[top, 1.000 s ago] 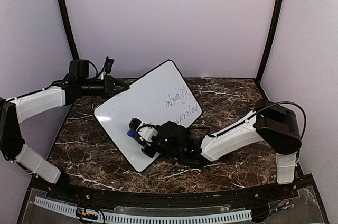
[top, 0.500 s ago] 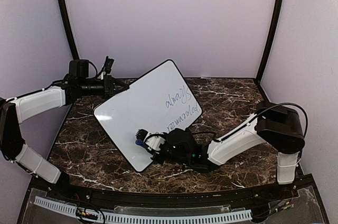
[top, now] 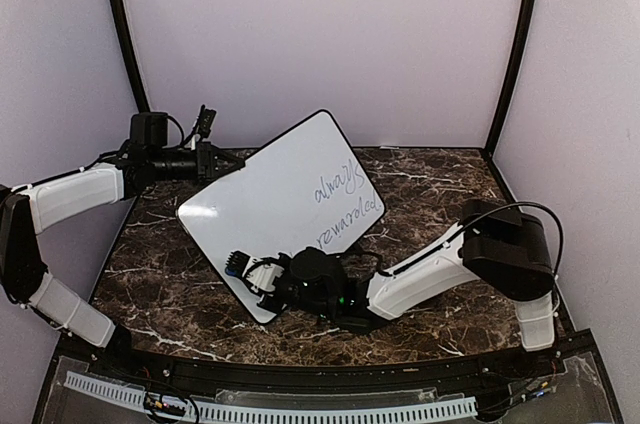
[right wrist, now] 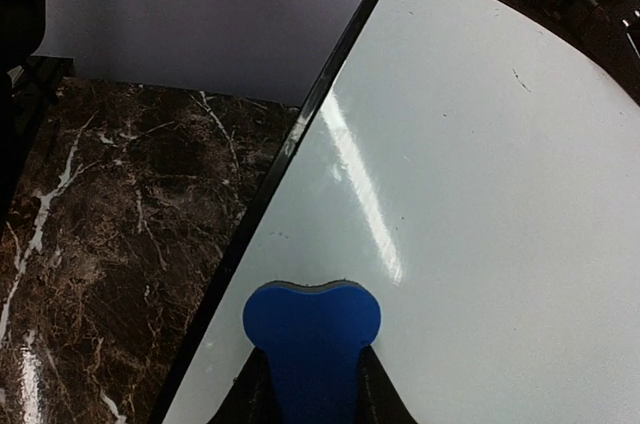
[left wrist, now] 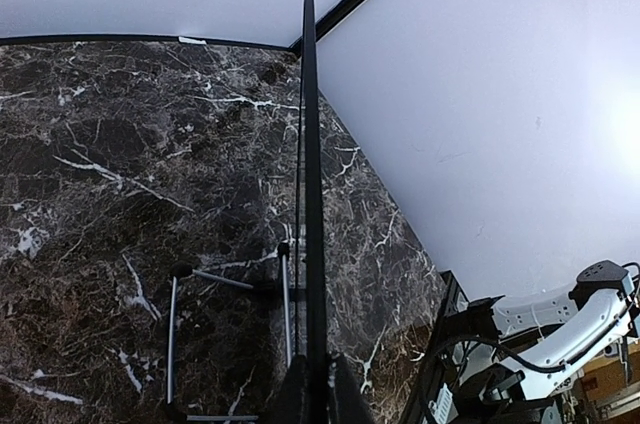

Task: Erase the whiteboard
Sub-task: Erase the whiteboard at the center of the board.

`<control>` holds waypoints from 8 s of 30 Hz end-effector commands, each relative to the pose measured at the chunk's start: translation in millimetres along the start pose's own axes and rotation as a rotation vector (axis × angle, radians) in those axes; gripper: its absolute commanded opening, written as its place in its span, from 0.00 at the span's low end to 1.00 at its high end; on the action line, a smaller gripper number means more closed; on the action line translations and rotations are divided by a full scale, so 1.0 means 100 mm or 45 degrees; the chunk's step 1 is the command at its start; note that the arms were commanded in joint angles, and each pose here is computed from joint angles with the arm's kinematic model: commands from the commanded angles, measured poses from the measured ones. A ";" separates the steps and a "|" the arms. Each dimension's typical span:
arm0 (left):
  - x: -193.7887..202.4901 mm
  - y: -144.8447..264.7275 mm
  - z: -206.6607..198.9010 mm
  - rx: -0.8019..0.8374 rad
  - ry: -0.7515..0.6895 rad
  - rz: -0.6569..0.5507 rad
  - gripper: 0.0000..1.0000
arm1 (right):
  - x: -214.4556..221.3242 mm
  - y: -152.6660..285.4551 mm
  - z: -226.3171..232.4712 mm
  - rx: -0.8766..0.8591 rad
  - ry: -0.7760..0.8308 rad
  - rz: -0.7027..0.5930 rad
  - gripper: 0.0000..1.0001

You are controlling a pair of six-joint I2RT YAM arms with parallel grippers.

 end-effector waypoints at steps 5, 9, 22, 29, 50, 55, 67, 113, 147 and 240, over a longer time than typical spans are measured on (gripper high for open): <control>-0.04 0.08 -0.40 0.138 -0.106 -0.023 0.00 | 0.90 0.08 -0.37 0.225 0.019 0.326 0.21; -0.04 0.08 -0.39 0.138 -0.107 -0.023 0.00 | 1.10 0.14 -0.68 0.297 -0.028 0.369 0.21; -0.03 0.07 -0.38 0.137 -0.104 -0.018 0.00 | 1.46 0.23 -1.55 0.470 -0.142 0.442 0.21; -0.03 0.07 -0.38 0.138 -0.103 -0.016 0.00 | 1.69 0.25 -1.95 0.540 -0.185 0.513 0.22; 0.03 0.01 -0.39 0.170 -0.090 0.030 0.00 | 1.01 0.02 -1.73 0.382 -0.180 0.393 0.22; 0.04 0.01 -0.41 0.174 -0.097 0.035 0.00 | 0.98 -0.01 -1.71 0.404 -0.178 0.409 0.22; 0.05 0.02 -0.44 0.189 -0.103 0.039 0.00 | 1.96 0.27 -2.20 0.599 -0.341 0.693 0.22; 0.05 0.02 -0.45 0.189 -0.104 0.036 0.00 | 1.55 0.32 -1.52 0.235 -0.557 0.477 0.22; 0.05 0.04 -0.49 0.200 -0.110 0.033 0.00 | 1.76 0.55 -1.48 0.209 -0.741 0.479 0.22; 0.05 -0.10 -0.16 -0.003 -0.037 0.065 0.00 | 2.14 0.73 -1.99 0.302 -0.800 0.512 0.21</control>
Point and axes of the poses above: each gripper's point midway between its finger pads, its own y axis back along the fingers, its own z axis along the line the jaws close on, x = y × z, the point moved 1 cm from there along y, back along the fingers, and after that the axes turned 13 degrees about y, right-handed, at the moved point
